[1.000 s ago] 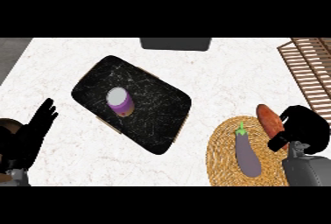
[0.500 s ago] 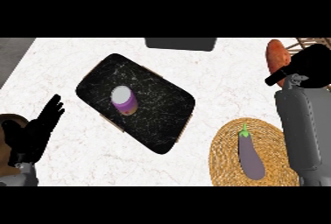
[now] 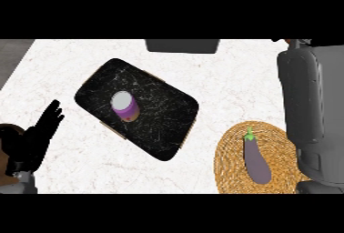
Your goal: Pick the sweet potato from the placemat and place it in the tiered shelf
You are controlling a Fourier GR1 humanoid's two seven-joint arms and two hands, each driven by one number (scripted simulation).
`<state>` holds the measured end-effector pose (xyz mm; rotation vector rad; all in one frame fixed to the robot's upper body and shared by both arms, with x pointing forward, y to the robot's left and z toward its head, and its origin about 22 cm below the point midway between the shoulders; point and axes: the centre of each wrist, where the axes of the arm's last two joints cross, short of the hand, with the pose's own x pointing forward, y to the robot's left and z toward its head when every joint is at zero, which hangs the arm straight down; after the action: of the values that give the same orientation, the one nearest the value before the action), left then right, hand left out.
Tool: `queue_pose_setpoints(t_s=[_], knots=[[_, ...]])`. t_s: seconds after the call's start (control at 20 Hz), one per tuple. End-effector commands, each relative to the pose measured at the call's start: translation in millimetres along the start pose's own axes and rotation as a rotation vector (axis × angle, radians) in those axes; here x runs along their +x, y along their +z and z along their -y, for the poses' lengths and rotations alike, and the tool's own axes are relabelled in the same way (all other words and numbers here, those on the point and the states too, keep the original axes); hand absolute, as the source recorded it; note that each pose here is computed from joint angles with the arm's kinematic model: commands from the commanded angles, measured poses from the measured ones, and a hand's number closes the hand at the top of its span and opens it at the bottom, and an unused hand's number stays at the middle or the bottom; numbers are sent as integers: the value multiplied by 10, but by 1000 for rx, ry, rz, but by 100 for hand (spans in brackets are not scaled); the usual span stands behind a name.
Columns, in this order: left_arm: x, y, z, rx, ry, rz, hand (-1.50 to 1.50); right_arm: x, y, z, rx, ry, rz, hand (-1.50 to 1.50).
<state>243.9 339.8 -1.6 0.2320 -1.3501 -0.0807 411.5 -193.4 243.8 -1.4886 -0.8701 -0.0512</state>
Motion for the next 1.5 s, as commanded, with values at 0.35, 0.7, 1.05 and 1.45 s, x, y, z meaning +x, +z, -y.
queue_pose_setpoints(t_s=[0.35,0.7,1.05,1.45], knots=[[-53,77,-34,28,7,-9,0,615,-52,765,-226,-118,-126,150],[81,-11,-74,40,-6,0,0,665,-277,887,-295,73,-177,150],[-145,61,-45,16,-8,-12,0,747,-555,1103,-291,102,-219,150],[15,13,-17,38,6,-15,0,386,-1118,1033,-322,212,-270,150]])
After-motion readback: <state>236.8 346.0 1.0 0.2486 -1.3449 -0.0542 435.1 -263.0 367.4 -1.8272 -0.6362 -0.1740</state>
